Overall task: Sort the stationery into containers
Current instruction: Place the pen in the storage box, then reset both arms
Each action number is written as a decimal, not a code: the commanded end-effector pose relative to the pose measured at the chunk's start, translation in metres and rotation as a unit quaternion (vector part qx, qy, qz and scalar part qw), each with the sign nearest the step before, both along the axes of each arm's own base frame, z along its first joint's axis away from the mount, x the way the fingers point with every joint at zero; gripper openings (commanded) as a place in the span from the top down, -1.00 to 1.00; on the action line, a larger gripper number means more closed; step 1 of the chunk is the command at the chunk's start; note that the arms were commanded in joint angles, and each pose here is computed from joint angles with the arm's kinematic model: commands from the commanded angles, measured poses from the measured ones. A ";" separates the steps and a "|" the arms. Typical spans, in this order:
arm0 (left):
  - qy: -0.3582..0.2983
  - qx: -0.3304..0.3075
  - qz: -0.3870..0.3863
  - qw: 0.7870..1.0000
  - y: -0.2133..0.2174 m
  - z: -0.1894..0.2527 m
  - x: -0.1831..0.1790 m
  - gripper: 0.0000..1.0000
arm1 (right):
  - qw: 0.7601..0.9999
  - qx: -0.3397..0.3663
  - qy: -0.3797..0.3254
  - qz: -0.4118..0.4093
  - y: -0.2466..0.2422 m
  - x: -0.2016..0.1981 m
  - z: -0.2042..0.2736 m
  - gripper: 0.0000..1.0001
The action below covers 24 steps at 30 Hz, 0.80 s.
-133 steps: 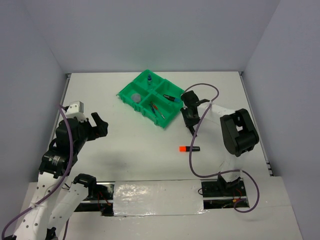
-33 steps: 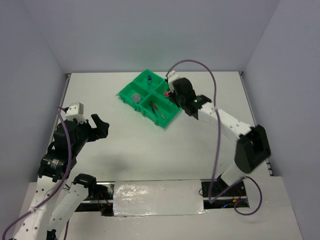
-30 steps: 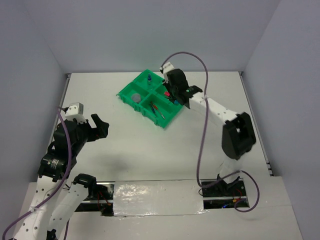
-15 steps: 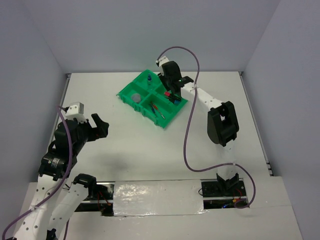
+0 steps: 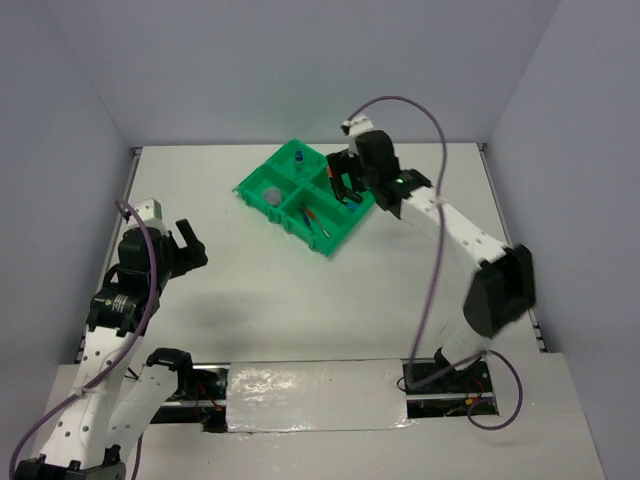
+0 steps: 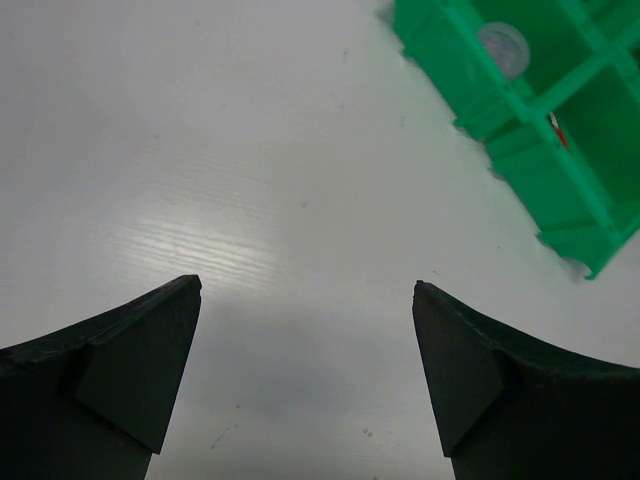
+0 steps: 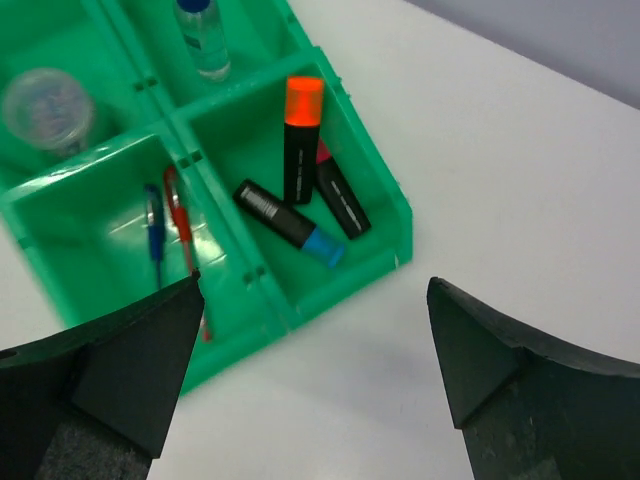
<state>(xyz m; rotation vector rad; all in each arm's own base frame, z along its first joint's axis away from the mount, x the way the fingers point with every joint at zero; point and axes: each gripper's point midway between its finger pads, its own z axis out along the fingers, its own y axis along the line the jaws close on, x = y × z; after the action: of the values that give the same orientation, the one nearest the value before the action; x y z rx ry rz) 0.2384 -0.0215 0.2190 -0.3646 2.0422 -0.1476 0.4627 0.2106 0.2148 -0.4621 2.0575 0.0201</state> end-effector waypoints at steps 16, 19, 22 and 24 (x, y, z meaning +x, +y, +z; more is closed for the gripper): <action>-0.024 0.034 0.097 0.994 0.045 0.041 0.008 -0.99 | 0.960 0.200 -0.148 -0.128 -0.136 -0.209 0.108 -0.99; -0.033 0.030 0.088 0.995 0.042 0.048 0.010 -0.99 | 0.959 0.209 -0.157 -0.112 -0.140 -0.225 0.103 -0.99; -0.033 0.033 0.087 0.995 0.042 0.050 0.011 -0.99 | 0.957 0.208 -0.154 -0.133 -0.155 -0.239 0.100 -0.99; -0.030 0.036 0.092 0.995 0.044 0.048 0.009 -0.99 | 0.955 0.209 -0.160 -0.134 -0.159 -0.245 0.104 -0.99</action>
<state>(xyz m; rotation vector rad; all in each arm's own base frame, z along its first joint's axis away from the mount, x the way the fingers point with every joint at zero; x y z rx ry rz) 0.2467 0.0181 0.2493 -0.5061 1.9827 0.0108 0.2275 0.0641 0.3141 0.0300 1.7278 0.2206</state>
